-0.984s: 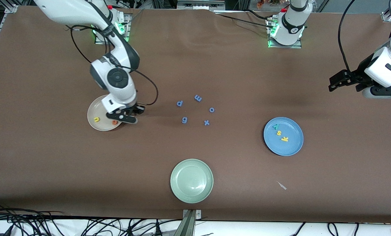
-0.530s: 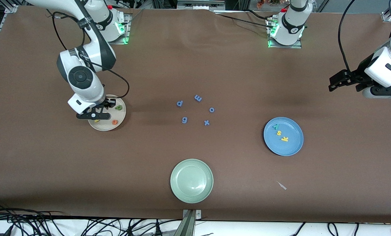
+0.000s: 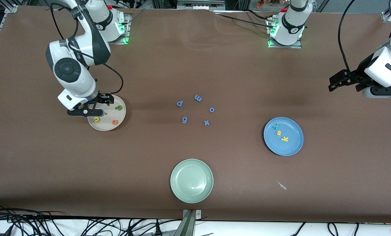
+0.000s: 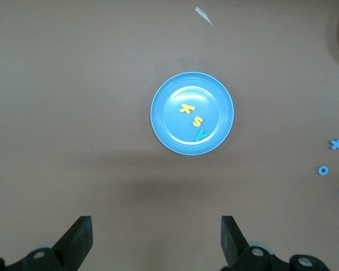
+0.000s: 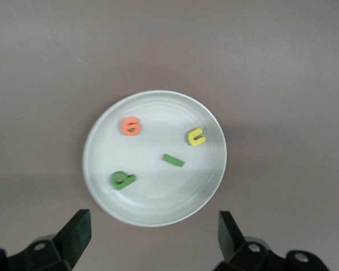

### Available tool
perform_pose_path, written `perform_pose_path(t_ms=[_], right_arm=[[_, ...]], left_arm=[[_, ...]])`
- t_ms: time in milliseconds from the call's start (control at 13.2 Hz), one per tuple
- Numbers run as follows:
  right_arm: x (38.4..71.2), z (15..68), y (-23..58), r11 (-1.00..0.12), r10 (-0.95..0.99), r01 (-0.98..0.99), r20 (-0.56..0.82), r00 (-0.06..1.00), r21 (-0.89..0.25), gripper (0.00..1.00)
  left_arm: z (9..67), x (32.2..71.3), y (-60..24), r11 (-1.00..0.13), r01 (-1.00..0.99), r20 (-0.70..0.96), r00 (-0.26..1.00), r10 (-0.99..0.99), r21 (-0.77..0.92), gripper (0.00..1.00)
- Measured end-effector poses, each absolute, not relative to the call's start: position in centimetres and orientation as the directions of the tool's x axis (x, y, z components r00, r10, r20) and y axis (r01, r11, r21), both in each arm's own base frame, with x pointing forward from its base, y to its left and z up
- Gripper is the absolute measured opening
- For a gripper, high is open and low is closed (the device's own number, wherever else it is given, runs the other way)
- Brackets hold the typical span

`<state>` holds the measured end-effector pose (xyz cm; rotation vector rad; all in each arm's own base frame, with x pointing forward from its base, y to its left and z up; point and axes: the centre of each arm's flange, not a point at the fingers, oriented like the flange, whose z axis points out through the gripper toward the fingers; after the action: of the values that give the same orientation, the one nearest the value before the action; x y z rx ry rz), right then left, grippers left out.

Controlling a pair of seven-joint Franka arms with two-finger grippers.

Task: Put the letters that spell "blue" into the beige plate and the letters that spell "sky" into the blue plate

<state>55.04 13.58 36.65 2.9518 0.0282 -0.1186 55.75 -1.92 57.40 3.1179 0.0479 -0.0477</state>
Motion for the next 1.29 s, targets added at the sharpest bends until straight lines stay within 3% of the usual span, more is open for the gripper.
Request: perform_pose_path(t_ms=[530, 757, 1286], right_arm=[[56.1, 53.7, 11.2, -0.999, 0.044, 0.045, -0.092, 0.995, 0.011, 1.00], [55.1, 56.6, 5.1, -0.998, 0.049, 0.046, -0.095, 0.994, -0.034, 1.00], [55.5, 59.2, 5.9, -0.997, 0.071, 0.067, -0.125, 0.990, -0.035, 1.00]], left_arm=[[58.1, 56.1, -1.8, -0.999, 0.033, -0.015, 0.999, 0.032, 0.024, 1.00], [58.5, 56.5, -1.8, -0.999, 0.033, -0.005, 0.999, 0.033, 0.025, 1.00], [58.4, 56.7, -1.8, -0.999, 0.033, -0.006, 0.999, 0.032, 0.025, 1.00]])
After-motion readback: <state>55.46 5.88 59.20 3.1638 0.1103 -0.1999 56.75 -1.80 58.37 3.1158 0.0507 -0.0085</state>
